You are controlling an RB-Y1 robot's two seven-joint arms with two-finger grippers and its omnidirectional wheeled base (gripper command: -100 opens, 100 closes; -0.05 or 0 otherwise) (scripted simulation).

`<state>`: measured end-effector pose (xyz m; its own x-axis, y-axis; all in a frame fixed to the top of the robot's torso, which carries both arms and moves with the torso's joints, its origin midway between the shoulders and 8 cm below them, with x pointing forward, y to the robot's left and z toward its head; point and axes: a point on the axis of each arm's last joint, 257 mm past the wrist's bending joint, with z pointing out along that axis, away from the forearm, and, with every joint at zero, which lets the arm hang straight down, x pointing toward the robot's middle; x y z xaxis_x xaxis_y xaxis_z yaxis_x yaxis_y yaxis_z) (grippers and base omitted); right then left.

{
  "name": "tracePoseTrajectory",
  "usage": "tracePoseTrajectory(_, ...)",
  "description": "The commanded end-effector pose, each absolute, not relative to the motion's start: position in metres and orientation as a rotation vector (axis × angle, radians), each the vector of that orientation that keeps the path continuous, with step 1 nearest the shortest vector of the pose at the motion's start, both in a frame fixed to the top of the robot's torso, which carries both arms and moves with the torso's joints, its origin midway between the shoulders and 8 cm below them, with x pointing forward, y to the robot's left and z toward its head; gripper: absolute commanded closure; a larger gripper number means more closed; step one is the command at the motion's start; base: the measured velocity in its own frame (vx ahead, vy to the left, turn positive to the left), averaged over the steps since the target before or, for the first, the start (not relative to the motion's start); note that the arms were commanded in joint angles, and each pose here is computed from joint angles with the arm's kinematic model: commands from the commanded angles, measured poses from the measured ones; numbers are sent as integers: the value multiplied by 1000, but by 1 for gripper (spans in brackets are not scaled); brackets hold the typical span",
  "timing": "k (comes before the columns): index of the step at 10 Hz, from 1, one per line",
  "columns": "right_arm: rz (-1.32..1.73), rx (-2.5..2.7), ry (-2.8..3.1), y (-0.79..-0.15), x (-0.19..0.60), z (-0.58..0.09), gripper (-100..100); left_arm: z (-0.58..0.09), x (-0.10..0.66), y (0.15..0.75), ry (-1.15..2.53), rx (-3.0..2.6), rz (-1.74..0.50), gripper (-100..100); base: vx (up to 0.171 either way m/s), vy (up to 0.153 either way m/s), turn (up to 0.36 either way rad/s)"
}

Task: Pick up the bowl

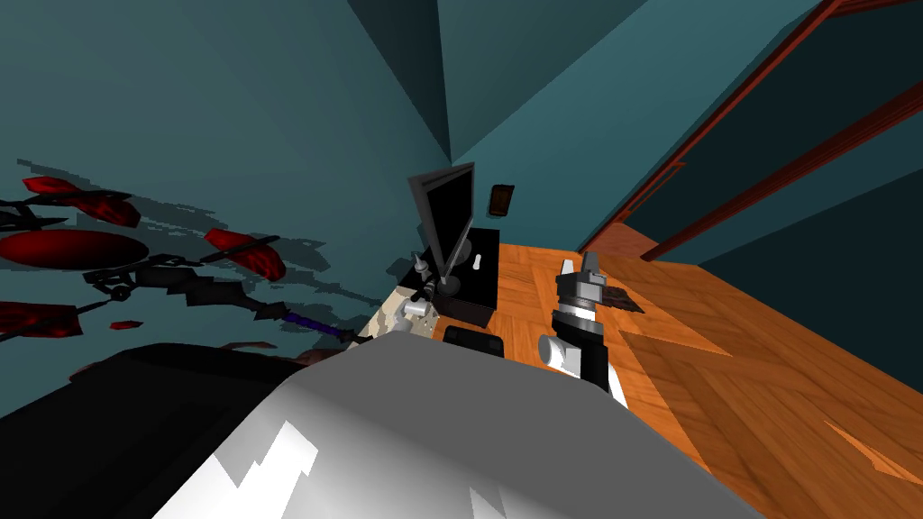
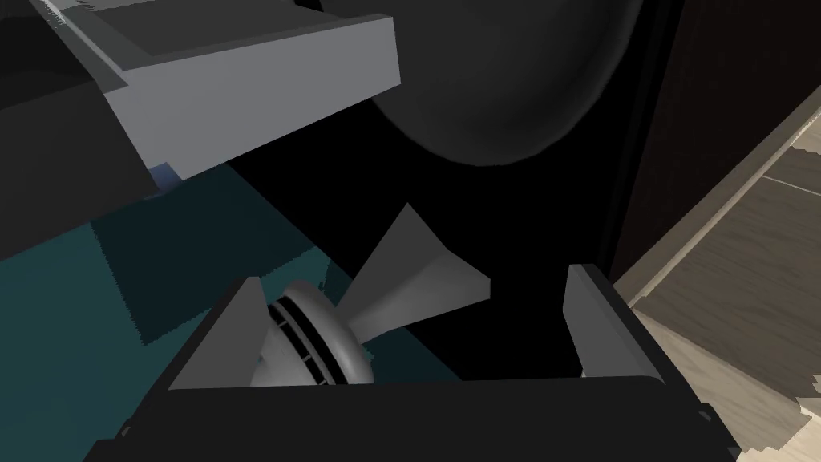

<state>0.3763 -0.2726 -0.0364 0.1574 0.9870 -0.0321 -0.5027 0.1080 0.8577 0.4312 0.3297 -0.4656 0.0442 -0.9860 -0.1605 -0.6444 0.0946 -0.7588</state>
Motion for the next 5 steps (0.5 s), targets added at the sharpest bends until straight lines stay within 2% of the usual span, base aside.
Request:
tracePoseTrajectory(1, 1260, 826, 746, -273, 376, -36, 0, -483, 423, 325, 1698, -1694, -591, -100, 49, -18, 20)
tracePoseTrajectory(5, 1260, 826, 746, -273, 376, -36, 0, -518, 406, 303, 1747, -1851, -554, -100, 53, -11, 9)
